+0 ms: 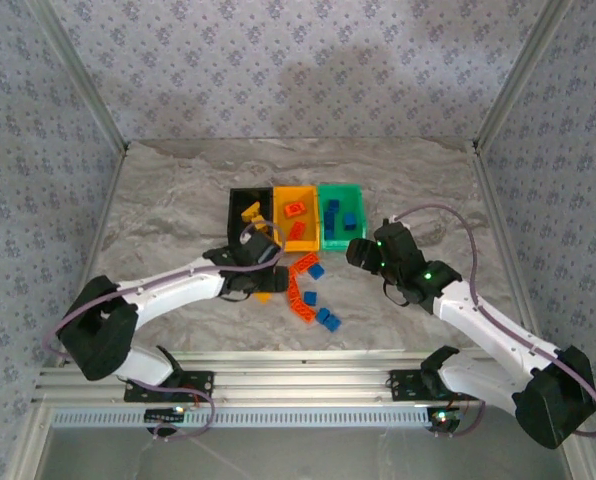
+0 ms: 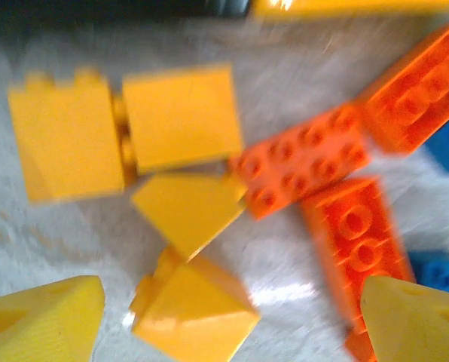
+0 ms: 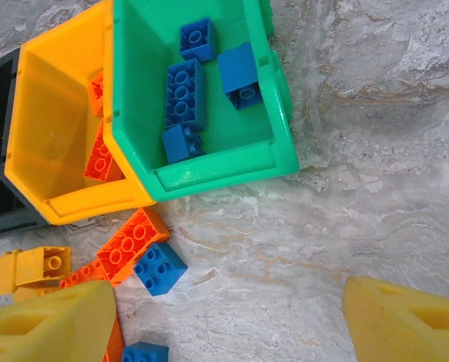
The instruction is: Sort the legos into containers by color
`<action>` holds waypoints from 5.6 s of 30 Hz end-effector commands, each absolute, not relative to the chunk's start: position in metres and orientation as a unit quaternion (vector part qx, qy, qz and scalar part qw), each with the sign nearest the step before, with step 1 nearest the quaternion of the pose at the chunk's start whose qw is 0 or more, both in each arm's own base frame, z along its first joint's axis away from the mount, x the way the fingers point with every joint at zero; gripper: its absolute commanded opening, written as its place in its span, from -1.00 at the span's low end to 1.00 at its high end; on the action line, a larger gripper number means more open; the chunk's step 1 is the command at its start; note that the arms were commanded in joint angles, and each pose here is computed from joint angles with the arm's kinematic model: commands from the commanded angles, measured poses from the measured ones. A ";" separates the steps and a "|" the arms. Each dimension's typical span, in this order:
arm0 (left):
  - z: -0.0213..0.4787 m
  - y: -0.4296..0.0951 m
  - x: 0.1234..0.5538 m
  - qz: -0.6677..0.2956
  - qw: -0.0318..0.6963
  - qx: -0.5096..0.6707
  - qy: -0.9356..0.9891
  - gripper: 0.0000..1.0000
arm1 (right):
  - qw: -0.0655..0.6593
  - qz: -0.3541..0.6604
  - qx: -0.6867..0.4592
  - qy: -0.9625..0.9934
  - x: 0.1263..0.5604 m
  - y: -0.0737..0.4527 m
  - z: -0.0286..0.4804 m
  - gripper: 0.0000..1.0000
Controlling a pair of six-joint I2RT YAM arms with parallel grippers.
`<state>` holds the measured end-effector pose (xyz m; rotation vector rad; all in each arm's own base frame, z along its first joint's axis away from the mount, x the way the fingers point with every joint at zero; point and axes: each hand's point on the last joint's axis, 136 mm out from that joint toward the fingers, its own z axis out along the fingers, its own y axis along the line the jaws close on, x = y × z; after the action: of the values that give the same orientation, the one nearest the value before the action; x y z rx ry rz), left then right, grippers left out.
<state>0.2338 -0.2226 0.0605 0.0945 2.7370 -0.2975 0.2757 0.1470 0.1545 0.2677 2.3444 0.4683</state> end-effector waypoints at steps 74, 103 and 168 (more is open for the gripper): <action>0.221 -0.253 0.318 -0.217 0.352 0.002 0.911 0.99 | 0.249 0.212 -0.015 0.945 0.222 0.203 0.104 0.67; 0.148 -0.120 0.205 -0.183 0.322 -0.102 0.923 0.99 | 0.125 0.100 -0.276 0.948 0.158 0.322 0.043 0.01; 0.118 -0.121 0.189 -0.224 0.298 -0.125 0.920 0.99 | 0.288 0.075 -0.049 0.954 0.420 0.322 0.144 0.34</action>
<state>0.1894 -0.1202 0.1133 -0.3247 2.4526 -0.5724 0.4229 0.3252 0.1222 -0.1404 2.5667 0.2003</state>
